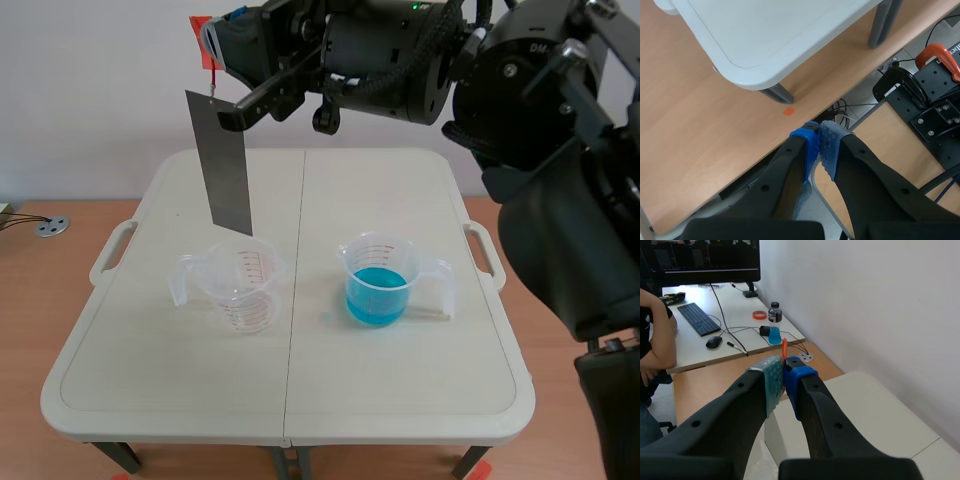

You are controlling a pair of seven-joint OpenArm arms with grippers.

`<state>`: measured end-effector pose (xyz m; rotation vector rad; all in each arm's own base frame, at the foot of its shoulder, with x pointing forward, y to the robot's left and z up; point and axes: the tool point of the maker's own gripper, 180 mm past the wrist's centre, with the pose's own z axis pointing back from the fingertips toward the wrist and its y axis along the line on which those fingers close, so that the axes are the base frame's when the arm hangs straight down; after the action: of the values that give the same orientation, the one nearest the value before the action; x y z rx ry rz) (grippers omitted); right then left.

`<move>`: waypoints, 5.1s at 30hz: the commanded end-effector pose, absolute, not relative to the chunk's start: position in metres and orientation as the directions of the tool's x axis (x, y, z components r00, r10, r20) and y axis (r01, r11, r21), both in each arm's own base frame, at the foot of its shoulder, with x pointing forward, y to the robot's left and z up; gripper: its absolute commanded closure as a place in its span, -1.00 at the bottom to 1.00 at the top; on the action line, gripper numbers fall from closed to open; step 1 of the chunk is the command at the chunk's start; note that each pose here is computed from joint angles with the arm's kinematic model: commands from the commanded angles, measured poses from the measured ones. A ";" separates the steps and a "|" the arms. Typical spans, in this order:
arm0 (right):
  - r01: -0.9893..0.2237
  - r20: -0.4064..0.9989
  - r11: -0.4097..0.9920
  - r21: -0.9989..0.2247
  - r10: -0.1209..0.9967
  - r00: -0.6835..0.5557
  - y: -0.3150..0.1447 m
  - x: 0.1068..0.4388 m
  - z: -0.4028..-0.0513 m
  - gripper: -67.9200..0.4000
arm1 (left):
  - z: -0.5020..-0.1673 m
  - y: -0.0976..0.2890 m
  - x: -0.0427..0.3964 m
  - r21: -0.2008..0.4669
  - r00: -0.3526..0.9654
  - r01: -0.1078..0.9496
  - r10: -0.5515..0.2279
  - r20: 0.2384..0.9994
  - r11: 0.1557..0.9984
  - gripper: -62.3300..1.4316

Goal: Hold the metal plate by the orange handle, dip it into the blue solution, take it out and point at it, then put the plate back in the beaker on the left.
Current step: 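Put the plate into the left beaker, then return to the home posture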

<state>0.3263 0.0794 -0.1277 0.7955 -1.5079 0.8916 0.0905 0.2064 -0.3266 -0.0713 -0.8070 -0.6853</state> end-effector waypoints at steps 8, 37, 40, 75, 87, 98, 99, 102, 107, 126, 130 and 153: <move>-0.864 0.986 0.486 -0.134 -0.021 -0.165 0.089 0.331 -0.125 0.95 | -0.323 0.203 0.092 0.192 0.478 0.590 -0.531 0.700 0.784 0.92; -0.858 0.984 0.499 -0.123 -0.050 -0.170 0.108 0.331 -0.140 0.95 | -0.323 0.204 0.092 0.195 0.476 0.593 -0.536 0.697 0.781 0.92; -0.858 0.984 0.499 -0.122 -0.054 -0.171 0.108 0.331 -0.140 0.95 | -0.323 0.204 0.092 0.195 0.476 0.593 -0.536 0.697 0.781 0.92; -0.847 0.999 0.531 -0.032 0.003 -0.036 0.097 0.348 -0.223 0.95 | -0.324 0.204 0.092 0.199 0.475 0.597 -0.542 0.693 0.777 0.92; -0.843 0.999 0.537 -0.014 0.032 0.004 0.093 0.349 -0.250 0.95 | -0.324 0.204 0.092 0.199 0.475 0.597 -0.542 0.693 0.777 0.92; -0.844 0.999 0.536 -0.024 0.044 -0.001 0.093 0.348 -0.252 0.89 | -0.324 0.204 0.092 0.199 0.475 0.597 -0.542 0.693 0.777 0.92; -0.844 0.999 0.536 -0.025 0.044 -0.001 0.093 0.348 -0.252 0.84 | -0.324 0.204 0.092 0.199 0.475 0.597 -0.542 0.693 0.777 0.92; -0.844 0.999 0.535 -0.027 0.047 -0.002 0.093 0.348 -0.252 0.68 | -0.324 0.204 0.092 0.199 0.475 0.597 -0.542 0.693 0.777 0.92; -0.852 0.999 0.522 -0.024 0.045 0.000 0.095 0.346 -0.252 0.40 | -0.324 0.204 0.092 0.199 0.475 0.597 -0.542 0.693 0.777 0.91; -0.929 1.000 0.369 0.012 0.000 0.013 0.110 0.318 -0.246 -0.85 | -0.317 0.204 0.113 0.240 0.427 0.584 -0.545 0.722 0.776 -0.98; -0.926 0.999 0.377 0.040 -0.041 0.026 0.106 0.319 -0.240 -0.95 | -0.317 0.204 0.113 0.239 0.427 0.584 -0.545 0.722 0.775 -0.98; -0.932 0.999 0.359 0.040 -0.011 0.039 0.023 0.235 -0.227 -0.95 | -0.236 0.179 0.232 0.357 0.061 0.473 -0.433 0.899 0.806 -0.98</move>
<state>0.2315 0.0283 -0.2354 0.9494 -1.3038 0.9226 0.2328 0.1883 -0.2405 -0.0116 -1.3321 -0.6645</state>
